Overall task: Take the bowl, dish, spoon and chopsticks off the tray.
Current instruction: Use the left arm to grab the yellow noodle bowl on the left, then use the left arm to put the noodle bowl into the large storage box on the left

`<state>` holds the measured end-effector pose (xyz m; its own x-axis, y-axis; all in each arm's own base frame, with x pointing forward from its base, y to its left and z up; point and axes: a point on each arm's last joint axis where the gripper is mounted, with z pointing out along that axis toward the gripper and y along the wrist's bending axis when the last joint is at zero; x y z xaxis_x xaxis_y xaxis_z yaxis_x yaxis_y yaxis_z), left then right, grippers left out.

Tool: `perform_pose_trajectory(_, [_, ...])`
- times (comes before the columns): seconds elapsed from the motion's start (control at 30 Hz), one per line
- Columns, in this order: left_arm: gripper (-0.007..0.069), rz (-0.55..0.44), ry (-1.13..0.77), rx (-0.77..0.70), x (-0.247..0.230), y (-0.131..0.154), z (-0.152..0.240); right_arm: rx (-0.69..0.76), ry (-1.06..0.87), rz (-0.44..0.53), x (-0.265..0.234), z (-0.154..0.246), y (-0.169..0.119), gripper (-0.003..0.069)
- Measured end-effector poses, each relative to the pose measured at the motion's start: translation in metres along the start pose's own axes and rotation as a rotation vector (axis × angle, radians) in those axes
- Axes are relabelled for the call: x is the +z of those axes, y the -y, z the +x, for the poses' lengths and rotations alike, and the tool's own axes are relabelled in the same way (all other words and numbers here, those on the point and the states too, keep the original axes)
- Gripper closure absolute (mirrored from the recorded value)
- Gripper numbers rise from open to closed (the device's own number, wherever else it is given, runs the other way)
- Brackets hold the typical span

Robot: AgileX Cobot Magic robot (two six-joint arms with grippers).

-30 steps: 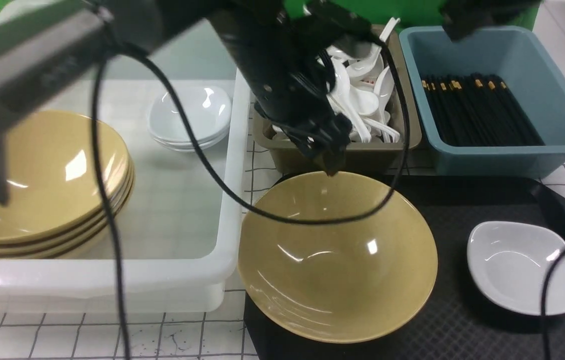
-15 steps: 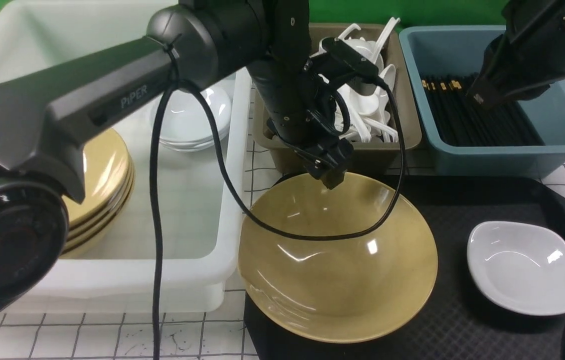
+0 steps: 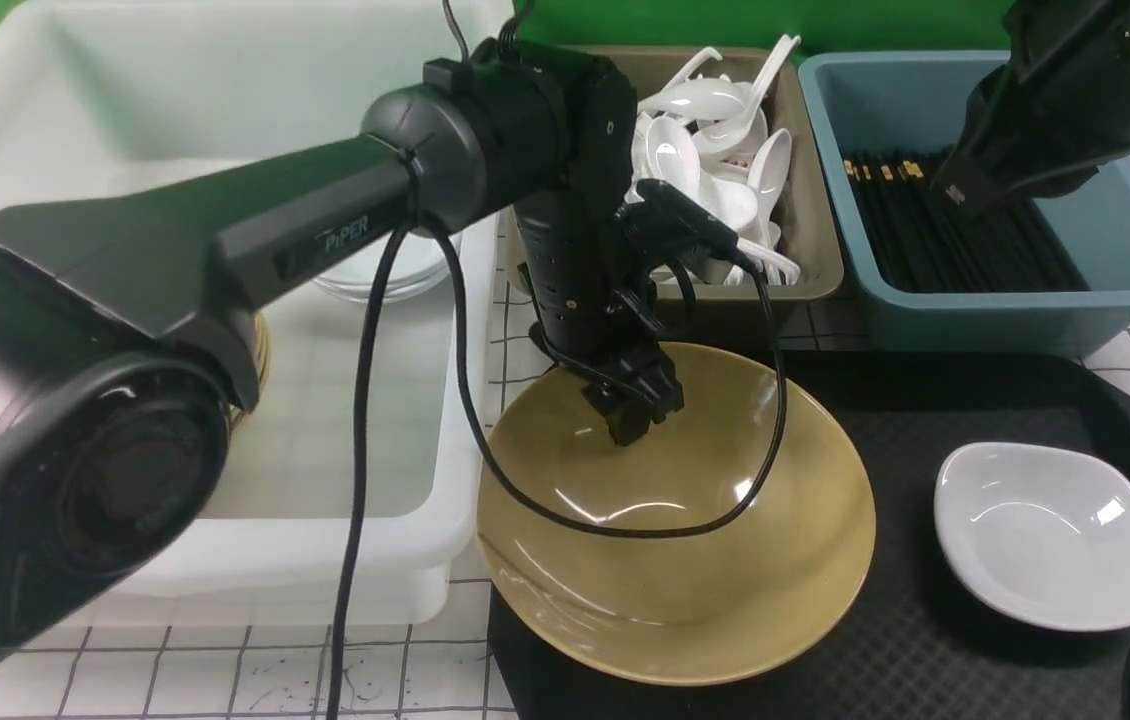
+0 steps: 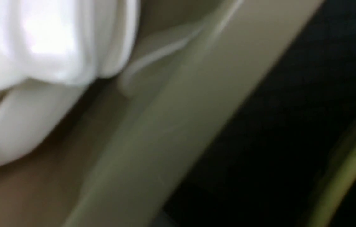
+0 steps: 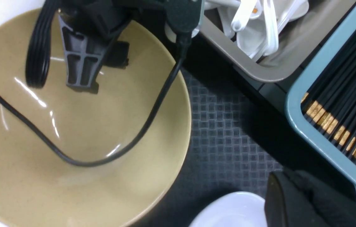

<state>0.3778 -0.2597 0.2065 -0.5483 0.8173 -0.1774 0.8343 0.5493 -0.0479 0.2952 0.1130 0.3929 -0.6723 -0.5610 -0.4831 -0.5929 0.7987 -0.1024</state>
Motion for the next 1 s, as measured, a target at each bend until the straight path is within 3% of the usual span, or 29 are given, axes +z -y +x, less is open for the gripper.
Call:
perform_pose_trajectory(0.03, [0.043, 0.004, 0.0, -0.001, -0.001, 0.0, 0.0, 0.0, 0.001, 0.0, 0.0, 0.0, 0.0, 0.0623])
perform_pose_trajectory(0.07, [0.0487, 0.026, -0.001, -0.015, -0.006, 0.002, 0.001, 0.0, 0.002, 0.001, 0.0, 0.0, 0.0, 0.0623])
perform_pose_trajectory(0.3, [0.0603, 0.064, 0.059, -0.039, -0.037, 0.013, 0.001, -0.001, 0.005, 0.001, -0.002, 0.0, 0.0, 0.0623])
perform_pose_trajectory(0.63, [0.062, -0.01, 0.313, -0.028, -0.138, 0.027, 0.017, -0.021, 0.179, -0.007, -0.061, 0.006, -0.011, 0.062])
perform_pose_trajectory(0.83, [0.062, 0.046, 0.449, -0.183, -0.195, -0.003, 0.057, -0.123, 0.286, -0.126, -0.084, 0.002, -0.035, 0.0616])
perform_pose_trajectory(1.0, [0.062, -0.005, 0.588, -0.398, -0.241, -0.048, 0.121, -0.226, 0.305, -0.197, -0.086, -0.004, -0.065, 0.0615])
